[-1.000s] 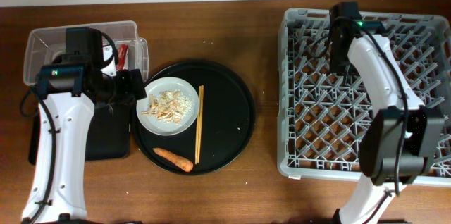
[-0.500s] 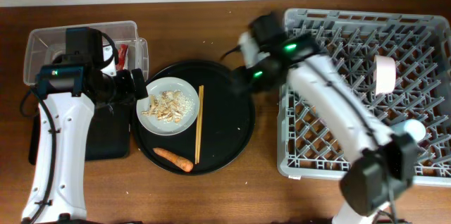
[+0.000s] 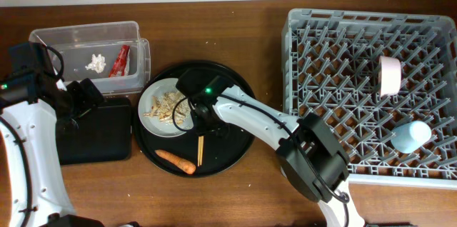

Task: Sort waste into correct bins and load items into the dishwasher rack
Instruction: 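Grasp one chopstick on the black tray with the right gripper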

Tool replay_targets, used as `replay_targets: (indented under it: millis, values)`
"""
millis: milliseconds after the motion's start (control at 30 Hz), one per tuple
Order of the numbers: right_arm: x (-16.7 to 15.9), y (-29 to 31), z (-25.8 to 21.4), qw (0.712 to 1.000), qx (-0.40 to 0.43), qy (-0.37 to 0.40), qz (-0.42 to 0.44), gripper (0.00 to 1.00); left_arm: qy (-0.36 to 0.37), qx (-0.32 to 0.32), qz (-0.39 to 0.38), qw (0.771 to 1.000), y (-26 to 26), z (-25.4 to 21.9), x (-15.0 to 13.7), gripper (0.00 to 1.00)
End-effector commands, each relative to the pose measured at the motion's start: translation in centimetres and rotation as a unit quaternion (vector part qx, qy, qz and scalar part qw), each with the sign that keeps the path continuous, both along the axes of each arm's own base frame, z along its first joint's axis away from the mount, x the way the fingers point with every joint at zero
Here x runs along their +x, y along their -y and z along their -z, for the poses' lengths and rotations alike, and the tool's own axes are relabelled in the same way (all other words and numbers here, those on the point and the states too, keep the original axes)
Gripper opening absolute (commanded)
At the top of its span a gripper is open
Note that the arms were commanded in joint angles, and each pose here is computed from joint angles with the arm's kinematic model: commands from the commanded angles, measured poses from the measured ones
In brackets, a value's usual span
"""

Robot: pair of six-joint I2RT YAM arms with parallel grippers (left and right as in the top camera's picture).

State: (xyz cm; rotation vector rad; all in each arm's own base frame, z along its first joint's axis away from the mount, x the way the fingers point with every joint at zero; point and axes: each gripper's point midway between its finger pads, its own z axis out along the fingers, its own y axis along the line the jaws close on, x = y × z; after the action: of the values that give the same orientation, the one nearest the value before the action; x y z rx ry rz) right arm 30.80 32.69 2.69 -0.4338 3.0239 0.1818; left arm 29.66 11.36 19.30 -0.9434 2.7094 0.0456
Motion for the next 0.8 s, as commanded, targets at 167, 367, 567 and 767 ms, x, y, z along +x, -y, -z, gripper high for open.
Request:
replay_targets:
  millis: [167, 367, 567, 767]
  values:
    - [-1.0, 0.0, 2.4, 0.998, -0.014, -0.031, 0.044, 0.48, 0.005, 0.001, -0.01, 1.0, -0.2, -0.3, -0.1, 0.99]
    - [-1.7, -0.7, 2.3, 0.996, 0.006, -0.057, 0.068, 0.49, 0.005, 0.001, -0.01, 1.0, -0.2, -0.3, -0.1, 0.99]
    - [-2.5, 1.0, 5.2, 0.993, -0.054, -0.045, 0.093, 0.49, 0.005, 0.001, -0.01, 1.0, -0.2, -0.3, -0.1, 0.99]
    - [-2.5, 2.8, 6.3, 0.99, -0.087, -0.046, 0.103, 0.48, 0.005, 0.001, -0.01, 1.0, -0.2, -0.3, -0.1, 0.99]
